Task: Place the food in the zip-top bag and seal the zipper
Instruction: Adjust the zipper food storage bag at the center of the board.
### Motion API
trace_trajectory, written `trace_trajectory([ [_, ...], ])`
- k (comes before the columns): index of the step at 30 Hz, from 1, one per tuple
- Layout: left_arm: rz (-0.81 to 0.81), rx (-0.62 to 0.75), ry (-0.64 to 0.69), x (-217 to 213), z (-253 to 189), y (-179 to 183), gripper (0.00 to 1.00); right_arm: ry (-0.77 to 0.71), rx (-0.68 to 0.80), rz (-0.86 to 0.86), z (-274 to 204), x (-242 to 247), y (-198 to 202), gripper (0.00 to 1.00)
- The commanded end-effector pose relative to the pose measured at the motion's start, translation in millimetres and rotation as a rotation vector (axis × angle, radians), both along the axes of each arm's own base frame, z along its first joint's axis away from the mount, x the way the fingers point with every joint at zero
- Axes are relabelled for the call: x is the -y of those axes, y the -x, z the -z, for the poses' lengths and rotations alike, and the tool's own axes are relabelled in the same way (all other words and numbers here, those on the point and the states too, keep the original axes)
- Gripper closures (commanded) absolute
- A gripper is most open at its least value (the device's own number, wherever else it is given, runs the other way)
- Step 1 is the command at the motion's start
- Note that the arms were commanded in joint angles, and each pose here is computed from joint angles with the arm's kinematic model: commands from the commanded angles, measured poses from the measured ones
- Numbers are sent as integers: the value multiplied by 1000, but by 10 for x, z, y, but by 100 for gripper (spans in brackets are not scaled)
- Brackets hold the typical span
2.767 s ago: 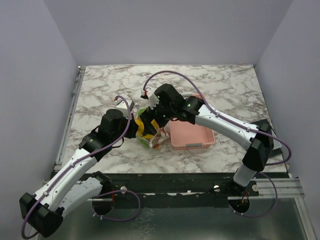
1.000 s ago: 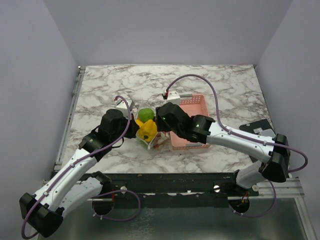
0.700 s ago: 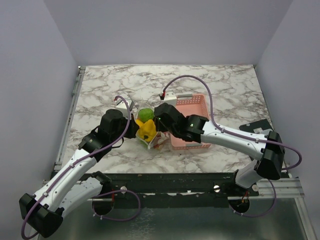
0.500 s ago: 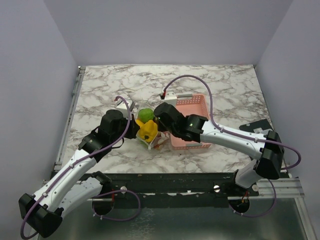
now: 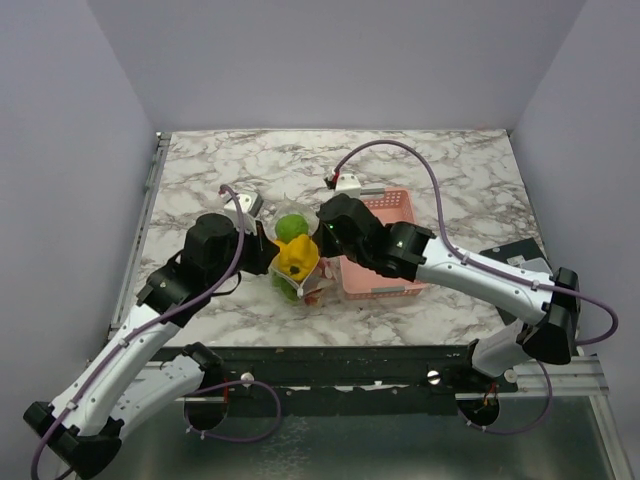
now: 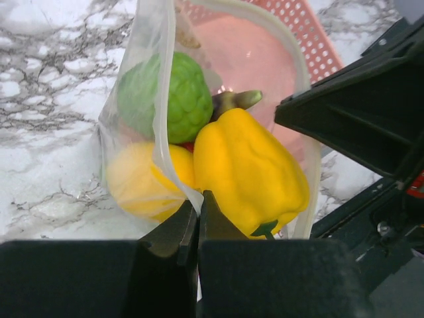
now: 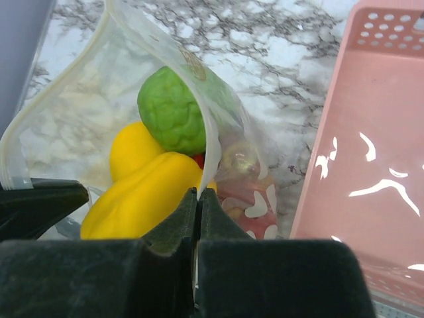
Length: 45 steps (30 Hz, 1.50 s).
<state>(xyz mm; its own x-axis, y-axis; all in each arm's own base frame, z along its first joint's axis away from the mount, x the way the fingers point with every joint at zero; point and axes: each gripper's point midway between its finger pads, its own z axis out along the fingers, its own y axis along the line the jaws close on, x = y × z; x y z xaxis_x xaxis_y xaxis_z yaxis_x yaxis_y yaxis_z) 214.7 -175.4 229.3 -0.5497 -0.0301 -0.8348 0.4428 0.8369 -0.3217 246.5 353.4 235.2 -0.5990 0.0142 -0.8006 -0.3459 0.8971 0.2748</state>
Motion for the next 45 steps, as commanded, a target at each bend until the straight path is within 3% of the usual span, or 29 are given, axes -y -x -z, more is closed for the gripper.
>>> trace_trajectory([
  [1, 46, 69, 104, 63, -669, 124, 100, -81, 50, -87, -579, -62, 72, 99],
  [7, 19, 24, 160, 84, -726, 154, 100, -103, 54, -134, -665, -117, 123, 99],
  [14, -72, -164, 102, 44, 292, 141, 100, 10, -48, -133, -28, -151, 144, 99],
  [22, -63, -22, 194, -4, -454, 173, 100, -8, 30, -96, -364, 8, 93, 99],
  [32, -46, -67, 218, 26, -326, 261, 100, -72, 37, -106, -454, 28, 156, 99],
  [36, -55, -110, 206, 43, -155, 256, 100, -4, -16, -112, -257, -35, 145, 99],
  [41, -94, -33, 261, -43, -435, 250, 100, -46, 23, -140, -318, -107, 113, 99],
  [45, 14, -62, 355, 109, -686, 448, 100, -13, -16, -158, -256, -119, 152, 99],
])
